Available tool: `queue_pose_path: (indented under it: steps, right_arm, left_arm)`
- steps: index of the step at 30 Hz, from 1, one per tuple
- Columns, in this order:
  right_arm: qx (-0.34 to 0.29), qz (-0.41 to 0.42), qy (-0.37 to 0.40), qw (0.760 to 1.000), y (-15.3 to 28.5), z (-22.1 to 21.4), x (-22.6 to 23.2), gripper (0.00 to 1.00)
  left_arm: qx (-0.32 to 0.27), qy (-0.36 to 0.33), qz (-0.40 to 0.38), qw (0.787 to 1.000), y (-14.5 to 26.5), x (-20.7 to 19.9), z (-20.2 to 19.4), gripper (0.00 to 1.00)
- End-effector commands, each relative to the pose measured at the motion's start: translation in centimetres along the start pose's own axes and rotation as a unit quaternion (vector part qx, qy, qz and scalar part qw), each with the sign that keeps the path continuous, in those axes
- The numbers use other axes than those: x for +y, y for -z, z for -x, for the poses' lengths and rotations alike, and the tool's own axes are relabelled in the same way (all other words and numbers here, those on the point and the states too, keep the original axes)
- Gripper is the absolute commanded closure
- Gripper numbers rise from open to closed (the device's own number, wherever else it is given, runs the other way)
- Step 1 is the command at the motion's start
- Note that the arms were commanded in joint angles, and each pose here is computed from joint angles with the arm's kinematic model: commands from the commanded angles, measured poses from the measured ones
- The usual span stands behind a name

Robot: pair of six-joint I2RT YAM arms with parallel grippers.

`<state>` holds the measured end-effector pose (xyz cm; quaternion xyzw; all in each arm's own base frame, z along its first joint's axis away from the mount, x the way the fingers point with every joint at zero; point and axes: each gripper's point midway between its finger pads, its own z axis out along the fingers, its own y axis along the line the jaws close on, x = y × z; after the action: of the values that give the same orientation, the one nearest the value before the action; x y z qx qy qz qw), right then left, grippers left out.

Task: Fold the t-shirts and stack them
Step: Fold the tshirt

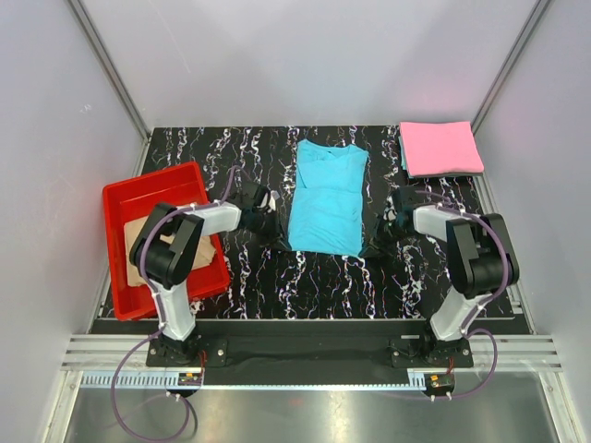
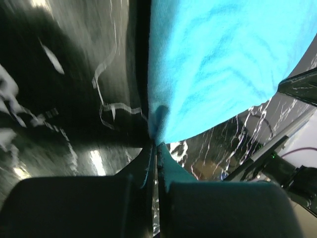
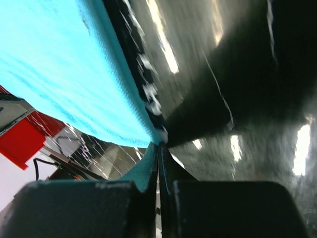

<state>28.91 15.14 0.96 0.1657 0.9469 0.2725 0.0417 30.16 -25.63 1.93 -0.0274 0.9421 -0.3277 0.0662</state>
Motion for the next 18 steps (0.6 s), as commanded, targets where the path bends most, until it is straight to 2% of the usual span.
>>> queue_pose_path:
  steps: [1, 6, 12, 18]
  right_arm:
    - [-0.005, -0.046, -0.026, 0.999, 0.5, -2.6, -2.7, 1.0]
    - [-0.001, -0.064, -0.041, 0.997, 1.0, -5.6, -4.9, 1.0]
    - [-0.01, -0.053, -0.077, 0.996, 2.2, -7.9, -4.9, 1.0]
    - [-0.031, -0.053, -0.072, 0.996, 4.7, -9.3, -4.4, 1.0]
  left_arm:
    - [0.007, 0.009, 0.004, 1.0, 0.7, 0.0, -2.4, 1.0]
    - [0.025, 0.001, 0.006, 1.0, 0.6, 0.2, -6.0, 1.0]
    - [0.042, 0.014, 0.005, 0.999, 0.5, 0.8, -10.2, 1.0]
    - [0.023, 0.008, -0.01, 1.0, 2.3, -0.6, -11.3, 1.0]
